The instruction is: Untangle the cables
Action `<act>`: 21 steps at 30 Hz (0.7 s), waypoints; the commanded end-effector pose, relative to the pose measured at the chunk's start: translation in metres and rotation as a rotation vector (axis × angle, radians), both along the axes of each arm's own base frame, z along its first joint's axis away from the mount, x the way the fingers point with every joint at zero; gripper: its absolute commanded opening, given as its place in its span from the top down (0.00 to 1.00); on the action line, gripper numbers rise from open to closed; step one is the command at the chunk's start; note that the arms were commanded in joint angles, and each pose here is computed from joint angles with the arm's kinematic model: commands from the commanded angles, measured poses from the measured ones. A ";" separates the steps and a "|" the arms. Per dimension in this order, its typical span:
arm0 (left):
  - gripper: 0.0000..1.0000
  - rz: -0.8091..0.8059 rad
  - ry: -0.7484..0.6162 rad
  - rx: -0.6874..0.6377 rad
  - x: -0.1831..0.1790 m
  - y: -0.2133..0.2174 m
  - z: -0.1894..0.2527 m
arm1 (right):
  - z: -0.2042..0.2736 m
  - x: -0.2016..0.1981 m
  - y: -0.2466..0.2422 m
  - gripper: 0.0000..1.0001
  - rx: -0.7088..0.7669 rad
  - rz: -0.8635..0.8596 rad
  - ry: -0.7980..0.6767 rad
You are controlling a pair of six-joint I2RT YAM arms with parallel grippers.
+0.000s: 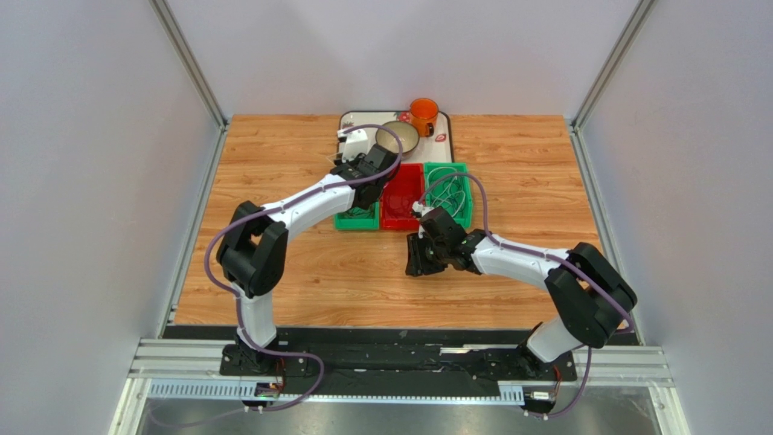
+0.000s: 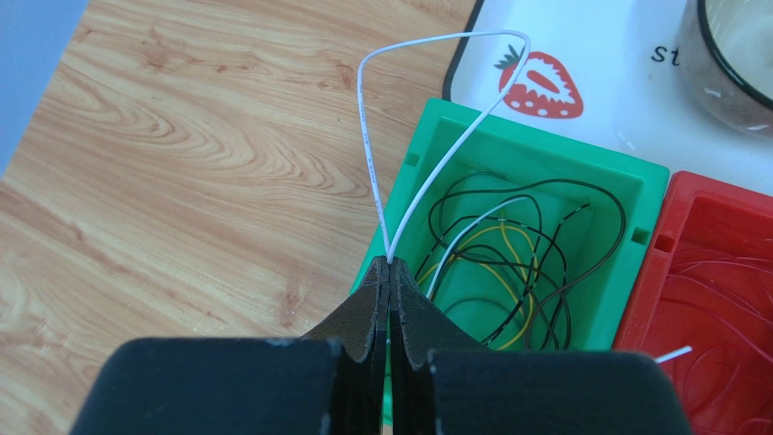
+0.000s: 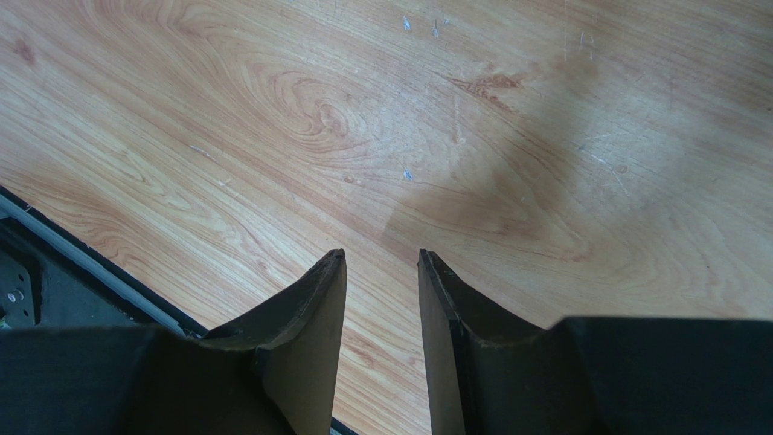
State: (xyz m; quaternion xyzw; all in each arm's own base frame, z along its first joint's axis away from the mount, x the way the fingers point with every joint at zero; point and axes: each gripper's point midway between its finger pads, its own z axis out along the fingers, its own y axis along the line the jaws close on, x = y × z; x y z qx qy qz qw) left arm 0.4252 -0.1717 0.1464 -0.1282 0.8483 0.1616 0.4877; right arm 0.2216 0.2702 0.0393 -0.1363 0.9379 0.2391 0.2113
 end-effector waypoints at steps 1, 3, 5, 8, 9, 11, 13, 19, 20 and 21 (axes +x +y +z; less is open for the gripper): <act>1.00 0.042 0.004 0.078 -0.004 -0.002 0.007 | 0.011 0.009 0.010 0.62 0.023 0.010 -0.032; 1.00 0.037 -0.004 0.109 -0.004 -0.007 0.009 | 0.011 0.008 0.010 0.62 0.023 0.011 -0.032; 1.00 0.025 0.010 0.143 -0.007 -0.015 0.003 | 0.012 0.009 0.011 0.62 0.024 0.011 -0.033; 1.00 -0.005 0.045 0.111 -0.010 -0.026 -0.012 | 0.011 0.008 0.010 0.62 0.023 0.010 -0.031; 1.00 -0.017 0.057 0.106 -0.010 -0.028 -0.016 | 0.011 0.008 0.010 0.62 0.021 0.011 -0.030; 1.00 -0.056 0.088 0.063 -0.013 -0.037 -0.027 | 0.011 0.008 0.010 0.62 0.021 0.011 -0.030; 1.00 -0.101 0.109 -0.007 -0.015 -0.048 -0.031 | 0.011 0.008 0.010 0.62 0.020 0.012 -0.030; 1.00 -0.123 0.225 -0.113 -0.039 -0.057 -0.056 | 0.010 0.008 0.010 0.62 0.018 0.012 -0.028; 1.00 -0.118 0.247 -0.126 -0.046 -0.056 -0.063 | 0.010 0.008 0.009 0.62 0.018 0.011 -0.028; 1.00 -0.125 0.255 -0.154 -0.051 -0.057 -0.061 | 0.012 0.008 0.010 0.62 0.021 0.012 -0.032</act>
